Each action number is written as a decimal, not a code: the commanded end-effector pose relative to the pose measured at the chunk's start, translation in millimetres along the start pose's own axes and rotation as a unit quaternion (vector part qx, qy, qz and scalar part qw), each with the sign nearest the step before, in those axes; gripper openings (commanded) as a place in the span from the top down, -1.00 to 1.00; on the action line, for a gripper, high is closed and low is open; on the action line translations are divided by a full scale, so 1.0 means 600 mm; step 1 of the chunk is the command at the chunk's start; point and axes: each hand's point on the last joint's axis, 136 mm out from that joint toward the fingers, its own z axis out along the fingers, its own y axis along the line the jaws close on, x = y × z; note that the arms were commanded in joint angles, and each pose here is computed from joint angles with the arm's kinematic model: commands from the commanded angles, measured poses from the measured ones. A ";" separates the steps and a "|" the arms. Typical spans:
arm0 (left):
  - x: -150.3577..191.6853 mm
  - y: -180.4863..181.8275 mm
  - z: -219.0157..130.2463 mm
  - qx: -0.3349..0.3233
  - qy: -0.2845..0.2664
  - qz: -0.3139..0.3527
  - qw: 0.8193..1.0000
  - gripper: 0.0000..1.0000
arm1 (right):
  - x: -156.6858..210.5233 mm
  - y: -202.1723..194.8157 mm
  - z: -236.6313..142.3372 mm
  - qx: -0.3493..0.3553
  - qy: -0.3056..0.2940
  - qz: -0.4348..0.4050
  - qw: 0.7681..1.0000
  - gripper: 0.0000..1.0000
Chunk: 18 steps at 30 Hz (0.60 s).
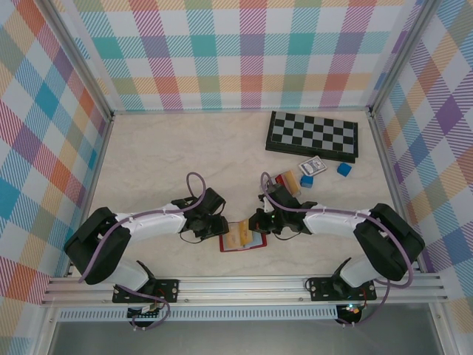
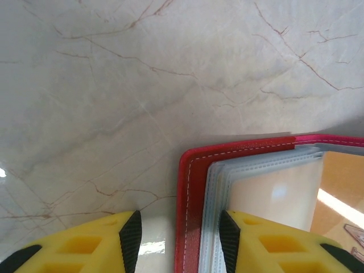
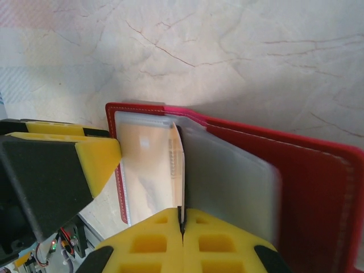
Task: Put the credit cards into the card holder
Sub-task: Insert the credit card into the card slot.
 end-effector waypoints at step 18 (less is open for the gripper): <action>0.011 -0.029 0.024 0.034 0.023 0.001 0.999 0.21 | 0.051 -0.022 0.014 -0.026 0.055 -0.018 0.998 0.98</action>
